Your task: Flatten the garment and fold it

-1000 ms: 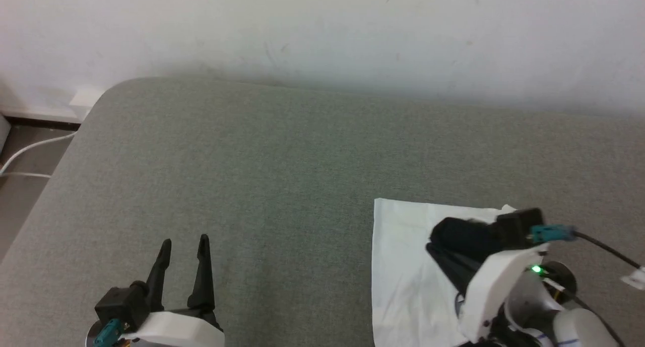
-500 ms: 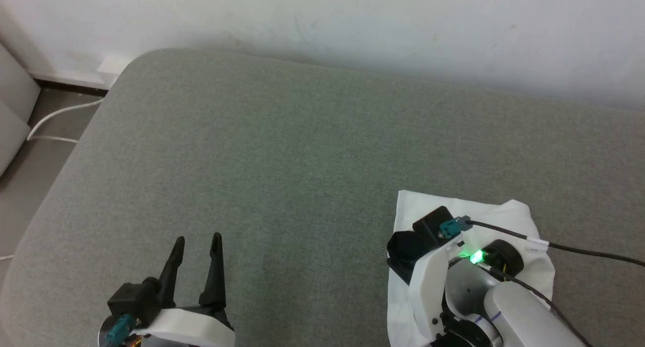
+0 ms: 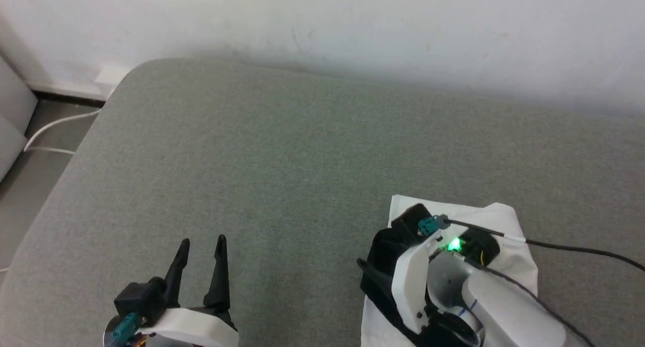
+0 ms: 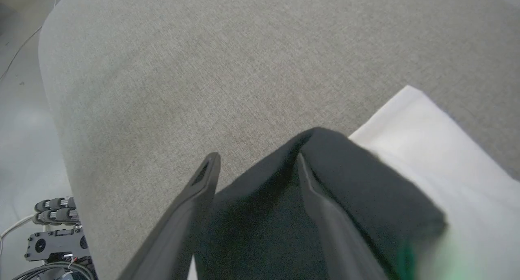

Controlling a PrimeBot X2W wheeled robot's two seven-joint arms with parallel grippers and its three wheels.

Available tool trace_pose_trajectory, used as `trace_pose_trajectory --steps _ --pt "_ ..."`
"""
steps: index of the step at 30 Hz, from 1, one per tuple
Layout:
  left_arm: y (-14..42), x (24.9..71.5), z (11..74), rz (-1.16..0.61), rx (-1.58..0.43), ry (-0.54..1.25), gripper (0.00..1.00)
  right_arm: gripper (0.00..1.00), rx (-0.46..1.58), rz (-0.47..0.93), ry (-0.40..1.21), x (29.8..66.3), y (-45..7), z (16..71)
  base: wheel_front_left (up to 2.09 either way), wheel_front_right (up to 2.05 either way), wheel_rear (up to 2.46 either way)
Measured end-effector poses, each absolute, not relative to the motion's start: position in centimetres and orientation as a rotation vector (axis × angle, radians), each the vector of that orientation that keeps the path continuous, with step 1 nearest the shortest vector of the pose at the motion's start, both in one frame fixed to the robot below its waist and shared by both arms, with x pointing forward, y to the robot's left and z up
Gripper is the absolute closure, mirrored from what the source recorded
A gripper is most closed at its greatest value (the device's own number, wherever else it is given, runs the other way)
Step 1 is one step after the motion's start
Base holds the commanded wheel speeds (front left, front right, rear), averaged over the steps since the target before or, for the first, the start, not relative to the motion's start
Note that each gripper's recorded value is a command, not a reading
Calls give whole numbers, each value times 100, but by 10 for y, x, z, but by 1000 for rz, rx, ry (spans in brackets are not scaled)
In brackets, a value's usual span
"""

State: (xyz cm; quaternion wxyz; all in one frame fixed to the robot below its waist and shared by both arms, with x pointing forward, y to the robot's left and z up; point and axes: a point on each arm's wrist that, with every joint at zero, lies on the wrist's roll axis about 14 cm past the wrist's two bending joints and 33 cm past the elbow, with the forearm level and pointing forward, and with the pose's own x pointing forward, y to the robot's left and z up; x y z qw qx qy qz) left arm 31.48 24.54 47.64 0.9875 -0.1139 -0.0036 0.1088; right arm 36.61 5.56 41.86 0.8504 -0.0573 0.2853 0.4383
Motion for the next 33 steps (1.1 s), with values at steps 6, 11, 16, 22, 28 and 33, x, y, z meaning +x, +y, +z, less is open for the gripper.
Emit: trace_pose_trajectory --steps 6,11,16,22,28,33 --pt "233 323 490 167 -229 -49 0 0 -267 874 426 397 24 473 0 0 0" --pt "216 335 507 104 -231 -101 0 0 -371 729 219 429 -32 542 0 0 0" --pt "202 346 530 53 -231 -165 0 0 -339 535 -53 443 -94 616 0 0 0" --pt "192 355 547 20 -231 -213 0 0 -214 271 -210 424 -174 620 0 0 0" --pt "188 354 551 5 -186 -227 0 0 -38 107 -261 385 -202 593 0 0 0" --pt "187 349 545 7 -150 -206 0 0 36 71 -212 366 -197 565 0 0 0"
